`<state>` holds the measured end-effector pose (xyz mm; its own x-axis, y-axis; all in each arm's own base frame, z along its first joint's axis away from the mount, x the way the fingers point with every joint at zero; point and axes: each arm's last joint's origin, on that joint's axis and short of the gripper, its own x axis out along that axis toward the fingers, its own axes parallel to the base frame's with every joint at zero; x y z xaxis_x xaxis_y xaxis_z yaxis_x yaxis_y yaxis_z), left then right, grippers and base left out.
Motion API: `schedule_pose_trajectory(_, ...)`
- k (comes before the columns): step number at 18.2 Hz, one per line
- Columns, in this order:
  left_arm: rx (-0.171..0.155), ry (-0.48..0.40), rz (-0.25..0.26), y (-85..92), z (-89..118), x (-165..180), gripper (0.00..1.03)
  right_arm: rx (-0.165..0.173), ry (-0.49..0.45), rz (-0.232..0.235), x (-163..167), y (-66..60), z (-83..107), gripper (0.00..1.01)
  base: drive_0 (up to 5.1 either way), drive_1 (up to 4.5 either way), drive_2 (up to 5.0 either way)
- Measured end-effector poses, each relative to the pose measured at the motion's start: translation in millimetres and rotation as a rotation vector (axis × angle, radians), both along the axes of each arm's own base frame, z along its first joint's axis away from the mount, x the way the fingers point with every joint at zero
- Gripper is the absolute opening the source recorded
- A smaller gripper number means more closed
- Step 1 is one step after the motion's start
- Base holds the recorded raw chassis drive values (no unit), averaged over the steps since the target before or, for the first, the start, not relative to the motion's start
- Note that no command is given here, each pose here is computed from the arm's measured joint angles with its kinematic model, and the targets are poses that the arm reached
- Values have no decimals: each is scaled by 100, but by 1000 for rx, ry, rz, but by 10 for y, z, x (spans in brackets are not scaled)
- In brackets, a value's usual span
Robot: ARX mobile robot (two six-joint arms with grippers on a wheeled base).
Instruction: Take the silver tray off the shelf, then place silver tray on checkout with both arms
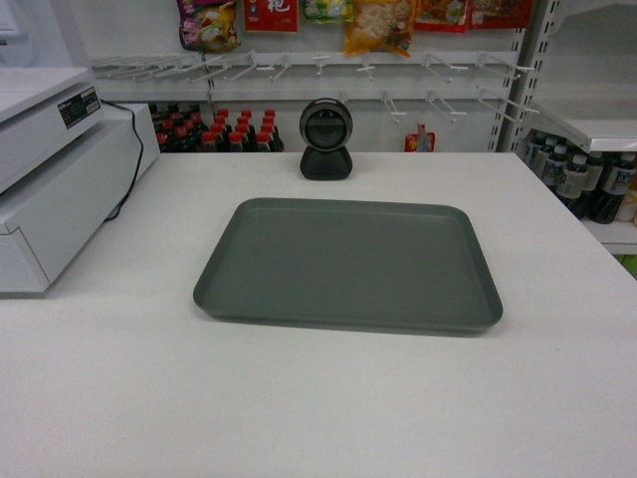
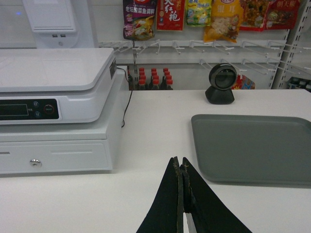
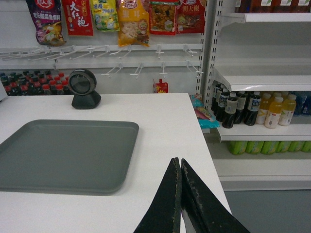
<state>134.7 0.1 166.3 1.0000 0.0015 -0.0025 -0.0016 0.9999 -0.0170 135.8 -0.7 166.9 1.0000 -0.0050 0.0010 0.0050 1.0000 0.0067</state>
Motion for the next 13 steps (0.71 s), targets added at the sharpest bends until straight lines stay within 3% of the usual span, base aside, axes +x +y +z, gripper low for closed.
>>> schedule_pose_trajectory(13,0,-12,0,0,36,-177,1,0,-13,0,-183,1,40,3,0,0,0)
